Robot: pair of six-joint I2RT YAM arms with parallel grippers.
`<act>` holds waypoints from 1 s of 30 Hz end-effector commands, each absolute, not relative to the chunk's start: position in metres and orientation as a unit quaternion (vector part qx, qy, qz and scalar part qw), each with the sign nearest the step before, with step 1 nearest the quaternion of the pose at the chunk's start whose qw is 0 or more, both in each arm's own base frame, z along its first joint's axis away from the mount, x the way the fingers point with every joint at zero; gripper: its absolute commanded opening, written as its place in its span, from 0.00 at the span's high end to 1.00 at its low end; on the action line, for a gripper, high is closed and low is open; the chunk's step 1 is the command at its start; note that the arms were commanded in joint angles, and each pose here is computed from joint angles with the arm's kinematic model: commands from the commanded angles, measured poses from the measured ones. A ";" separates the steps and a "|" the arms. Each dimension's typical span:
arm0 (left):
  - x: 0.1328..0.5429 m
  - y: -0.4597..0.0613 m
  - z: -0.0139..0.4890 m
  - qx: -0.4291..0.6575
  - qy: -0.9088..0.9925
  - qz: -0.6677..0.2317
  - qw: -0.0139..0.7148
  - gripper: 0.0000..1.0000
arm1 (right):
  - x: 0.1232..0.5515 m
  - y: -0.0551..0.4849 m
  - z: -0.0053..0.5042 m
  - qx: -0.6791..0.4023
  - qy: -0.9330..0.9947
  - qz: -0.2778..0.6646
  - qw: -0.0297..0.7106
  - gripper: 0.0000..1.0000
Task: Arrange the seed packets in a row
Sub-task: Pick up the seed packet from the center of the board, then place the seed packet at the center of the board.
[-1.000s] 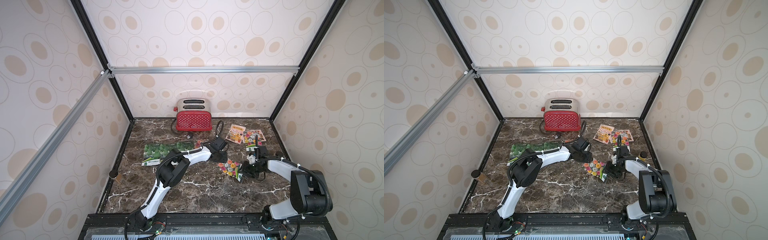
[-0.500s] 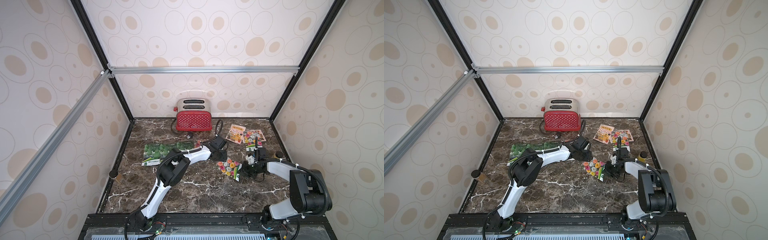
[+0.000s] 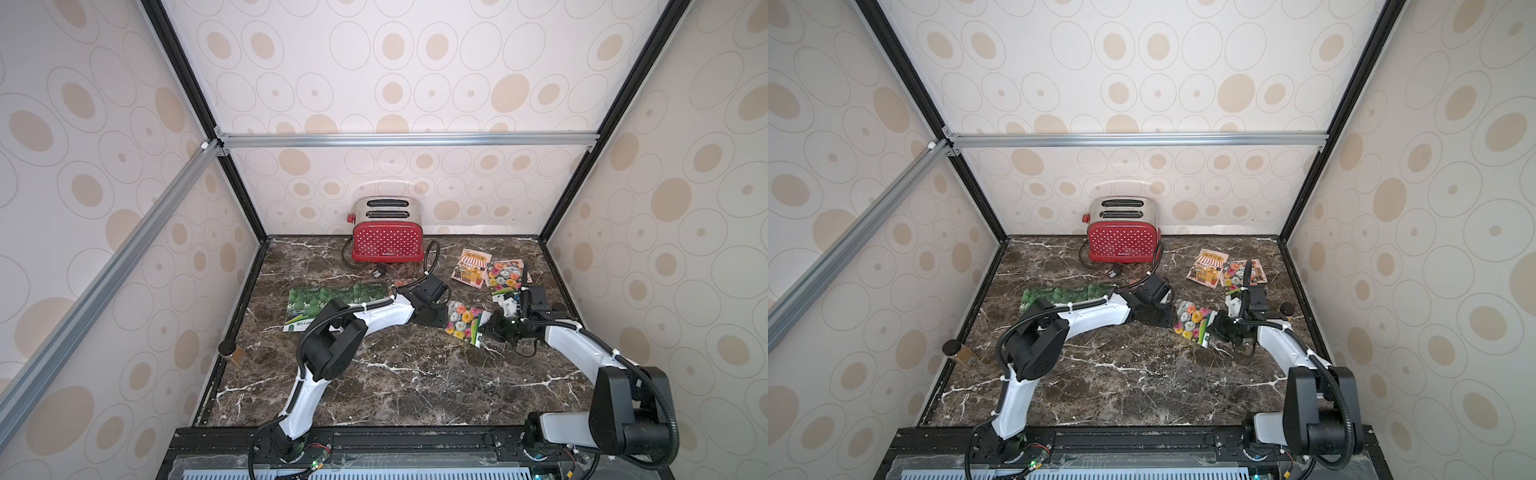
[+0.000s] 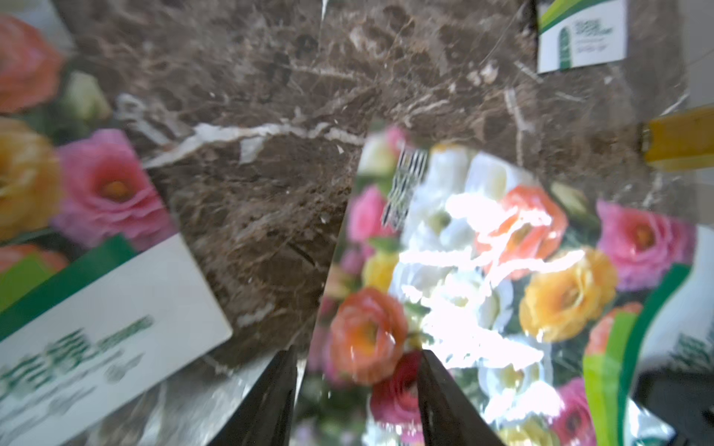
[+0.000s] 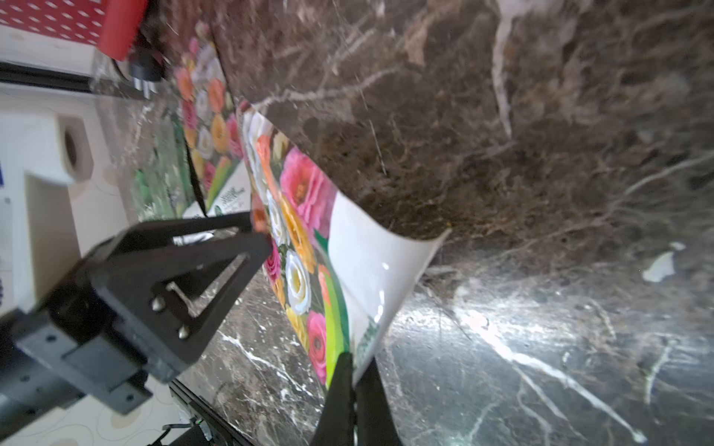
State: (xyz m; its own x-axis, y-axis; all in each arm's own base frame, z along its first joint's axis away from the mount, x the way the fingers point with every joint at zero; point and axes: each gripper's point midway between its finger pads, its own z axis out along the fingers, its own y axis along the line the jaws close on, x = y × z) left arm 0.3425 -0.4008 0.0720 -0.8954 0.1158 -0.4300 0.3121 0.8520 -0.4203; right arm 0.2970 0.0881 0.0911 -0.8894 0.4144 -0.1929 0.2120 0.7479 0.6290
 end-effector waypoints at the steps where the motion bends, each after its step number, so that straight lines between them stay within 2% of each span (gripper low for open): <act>1: 0.357 -0.399 0.151 0.063 0.903 -0.323 0.277 0.48 | 0.304 0.082 0.106 0.198 0.909 0.315 0.186 0.97; 6: 0.353 -0.399 0.182 0.045 0.884 -0.358 0.297 0.49 | 0.310 0.084 0.114 0.232 0.886 0.347 0.201 0.98; 16: 0.350 -0.388 0.157 -0.038 0.871 -0.394 0.291 0.50 | 0.317 0.081 0.133 0.272 0.851 0.382 0.237 0.97; 21: 0.351 -0.401 0.156 -0.045 0.857 -0.428 0.282 0.50 | 0.320 0.087 0.136 0.266 0.845 0.402 0.231 0.97; 25: 0.353 -0.421 0.172 -0.041 0.819 -0.498 0.280 0.49 | 0.322 0.088 0.139 0.267 0.837 0.413 0.240 0.97; 30: 0.351 -0.429 0.161 -0.042 0.819 -0.507 0.266 0.50 | 0.324 0.090 0.144 0.266 0.829 0.425 0.245 0.97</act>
